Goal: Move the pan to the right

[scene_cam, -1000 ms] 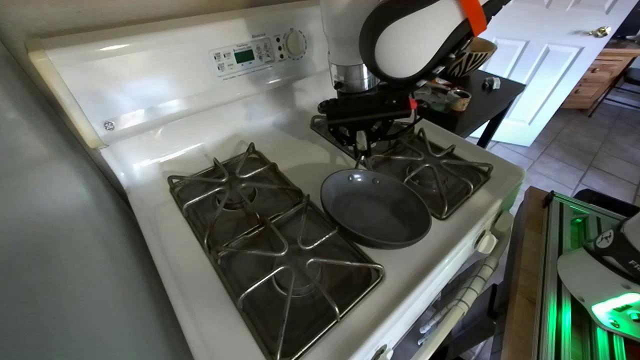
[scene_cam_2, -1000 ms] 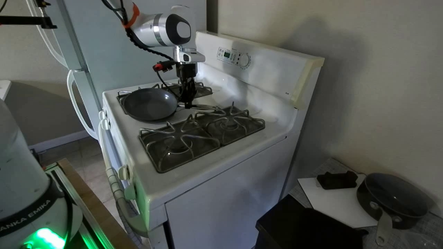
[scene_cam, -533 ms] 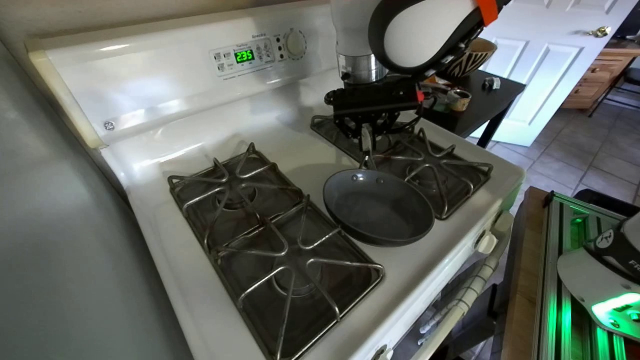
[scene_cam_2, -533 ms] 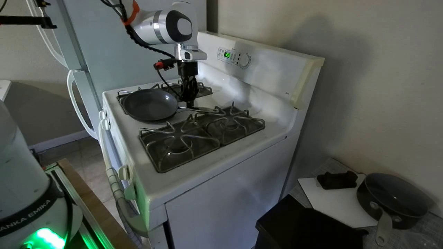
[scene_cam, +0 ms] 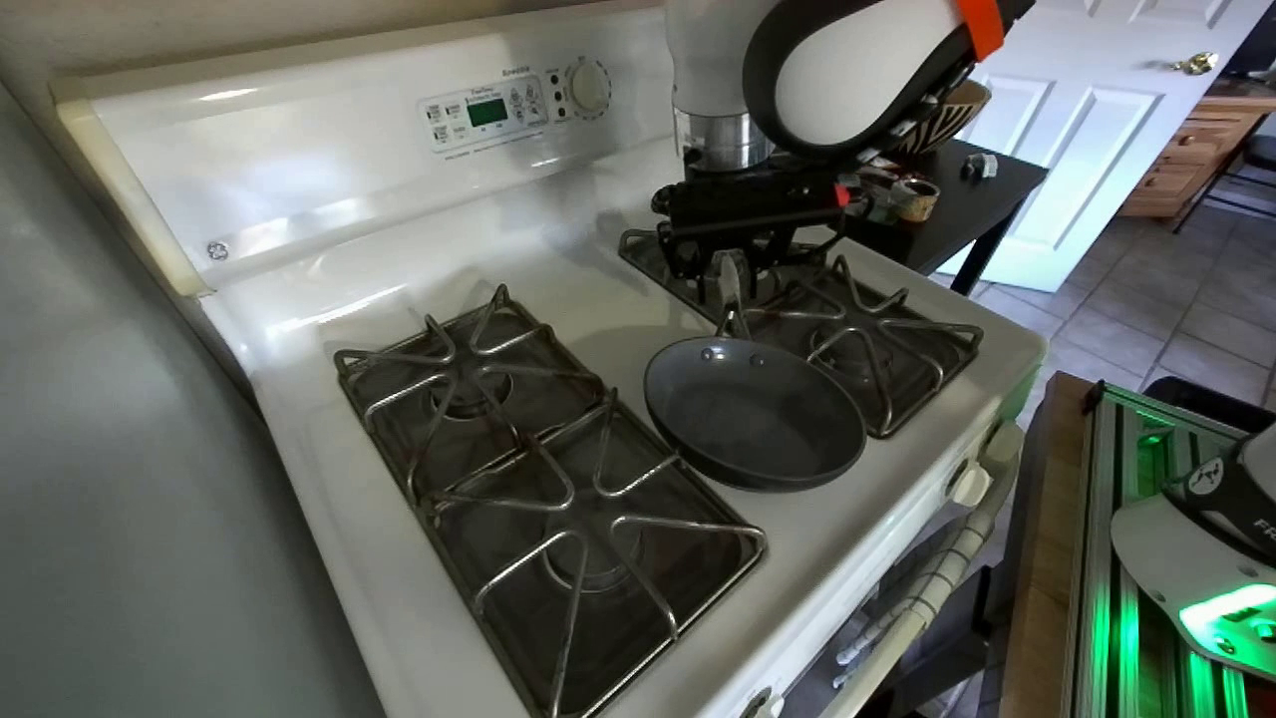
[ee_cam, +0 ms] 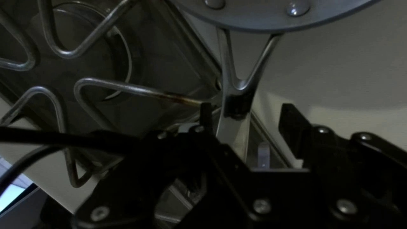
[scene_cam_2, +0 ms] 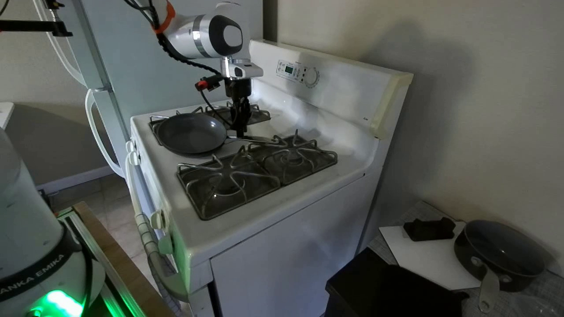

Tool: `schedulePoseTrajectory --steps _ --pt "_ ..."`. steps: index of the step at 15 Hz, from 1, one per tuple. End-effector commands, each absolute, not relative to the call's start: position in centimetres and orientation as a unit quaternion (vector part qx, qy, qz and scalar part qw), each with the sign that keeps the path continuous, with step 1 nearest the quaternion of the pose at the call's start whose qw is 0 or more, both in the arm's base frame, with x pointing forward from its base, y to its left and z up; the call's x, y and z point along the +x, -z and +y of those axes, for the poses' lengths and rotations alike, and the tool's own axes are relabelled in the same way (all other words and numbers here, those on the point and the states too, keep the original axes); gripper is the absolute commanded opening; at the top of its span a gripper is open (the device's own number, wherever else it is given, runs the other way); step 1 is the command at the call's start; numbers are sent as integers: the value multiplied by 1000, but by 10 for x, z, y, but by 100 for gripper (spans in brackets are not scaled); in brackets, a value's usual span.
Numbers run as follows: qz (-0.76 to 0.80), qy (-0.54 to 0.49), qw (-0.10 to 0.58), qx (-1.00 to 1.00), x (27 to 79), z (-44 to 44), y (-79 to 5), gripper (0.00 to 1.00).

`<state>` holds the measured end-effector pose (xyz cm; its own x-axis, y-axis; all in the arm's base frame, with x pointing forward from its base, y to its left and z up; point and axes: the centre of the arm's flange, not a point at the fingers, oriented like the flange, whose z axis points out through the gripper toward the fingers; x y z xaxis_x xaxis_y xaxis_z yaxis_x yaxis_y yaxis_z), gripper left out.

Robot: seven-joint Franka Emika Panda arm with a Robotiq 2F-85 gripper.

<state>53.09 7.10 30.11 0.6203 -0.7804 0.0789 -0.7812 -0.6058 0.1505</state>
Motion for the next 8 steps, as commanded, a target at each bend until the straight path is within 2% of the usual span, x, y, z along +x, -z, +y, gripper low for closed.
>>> schedulePoseTrajectory --steps 1,3,8 --pt "-423 -14 79 902 522 75 -286 85" --pt "-417 -11 78 905 519 76 -281 100" --pt "-416 -9 78 906 517 81 -270 100"
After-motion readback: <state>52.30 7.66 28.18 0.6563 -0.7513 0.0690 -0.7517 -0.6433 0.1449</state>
